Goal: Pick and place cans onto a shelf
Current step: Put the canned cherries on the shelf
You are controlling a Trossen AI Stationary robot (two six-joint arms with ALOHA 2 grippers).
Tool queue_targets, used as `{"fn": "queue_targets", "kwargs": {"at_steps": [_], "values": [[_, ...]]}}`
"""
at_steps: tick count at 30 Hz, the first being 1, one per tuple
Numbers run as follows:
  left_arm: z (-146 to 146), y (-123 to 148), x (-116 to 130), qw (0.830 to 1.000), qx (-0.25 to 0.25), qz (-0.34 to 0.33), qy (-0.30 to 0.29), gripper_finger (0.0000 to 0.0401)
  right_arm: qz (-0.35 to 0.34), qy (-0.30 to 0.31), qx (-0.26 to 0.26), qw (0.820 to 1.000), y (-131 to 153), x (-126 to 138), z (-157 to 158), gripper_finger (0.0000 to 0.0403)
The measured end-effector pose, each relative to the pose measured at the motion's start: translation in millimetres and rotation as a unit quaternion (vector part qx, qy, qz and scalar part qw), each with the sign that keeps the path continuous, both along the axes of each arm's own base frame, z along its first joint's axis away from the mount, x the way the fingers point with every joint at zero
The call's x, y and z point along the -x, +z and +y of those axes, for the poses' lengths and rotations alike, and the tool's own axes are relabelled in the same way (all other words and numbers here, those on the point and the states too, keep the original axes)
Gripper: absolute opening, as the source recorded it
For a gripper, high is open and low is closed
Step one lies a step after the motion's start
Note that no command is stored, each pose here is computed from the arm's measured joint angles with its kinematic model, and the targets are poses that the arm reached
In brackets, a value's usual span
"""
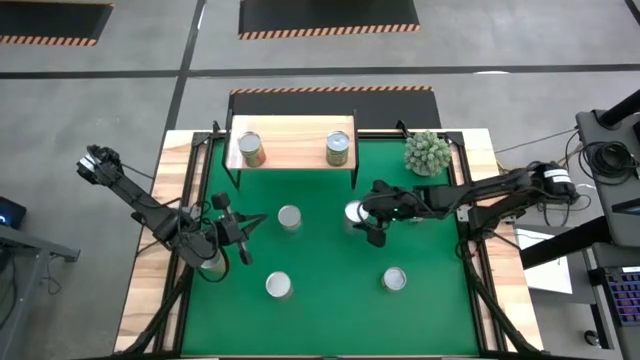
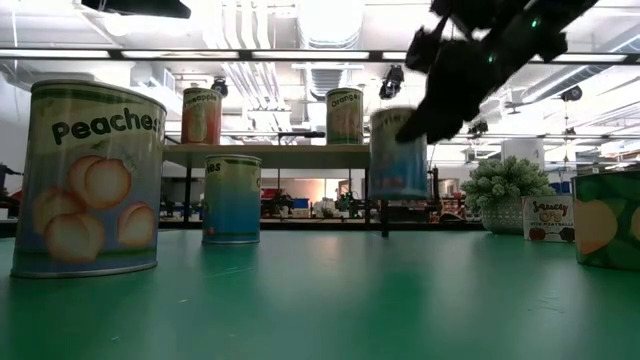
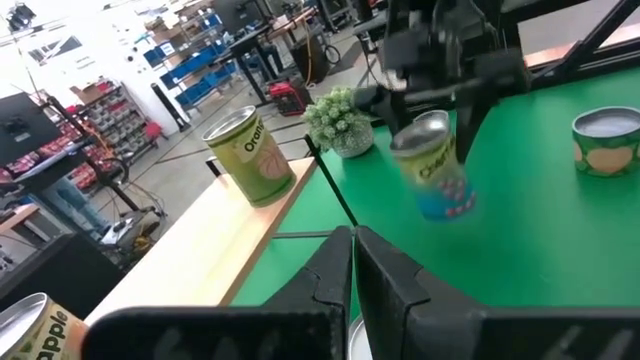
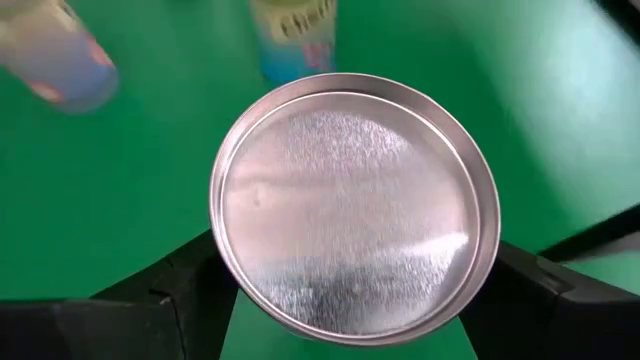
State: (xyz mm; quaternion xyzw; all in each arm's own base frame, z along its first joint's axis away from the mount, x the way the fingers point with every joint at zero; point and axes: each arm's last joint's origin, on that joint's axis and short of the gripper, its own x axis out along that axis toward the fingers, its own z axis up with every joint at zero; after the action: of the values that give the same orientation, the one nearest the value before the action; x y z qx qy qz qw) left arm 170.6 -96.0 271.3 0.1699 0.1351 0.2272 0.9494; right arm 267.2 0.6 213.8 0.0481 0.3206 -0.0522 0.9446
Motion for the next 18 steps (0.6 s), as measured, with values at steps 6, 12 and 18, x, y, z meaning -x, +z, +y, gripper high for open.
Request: {"fn": "queue_targets", "kwargs": {"at_steps": [6, 12, 18], "values": [[-0.1, 0.6, -0.2, 1.000, 0.003, -0.003, 0.000, 0.0000, -0.057, 0.030, 0.000, 0.998, 17.2, 3.2, 15.4, 0.0291], [1.0, 3.0, 1.2, 1.000, 0.000, -0.011, 0.012, 0.0000, -0.093, 0.058, 0.001, 0.994, 33.3, -2.8, 29.7, 0.0292], [12.7, 33.8, 13.3, 0.990, -0.008, -0.076, 0.115, 0.0000, -0.098, 0.064, 0.017, 0.993, 77.5, -11.8, 28.9, 0.0292]]}}
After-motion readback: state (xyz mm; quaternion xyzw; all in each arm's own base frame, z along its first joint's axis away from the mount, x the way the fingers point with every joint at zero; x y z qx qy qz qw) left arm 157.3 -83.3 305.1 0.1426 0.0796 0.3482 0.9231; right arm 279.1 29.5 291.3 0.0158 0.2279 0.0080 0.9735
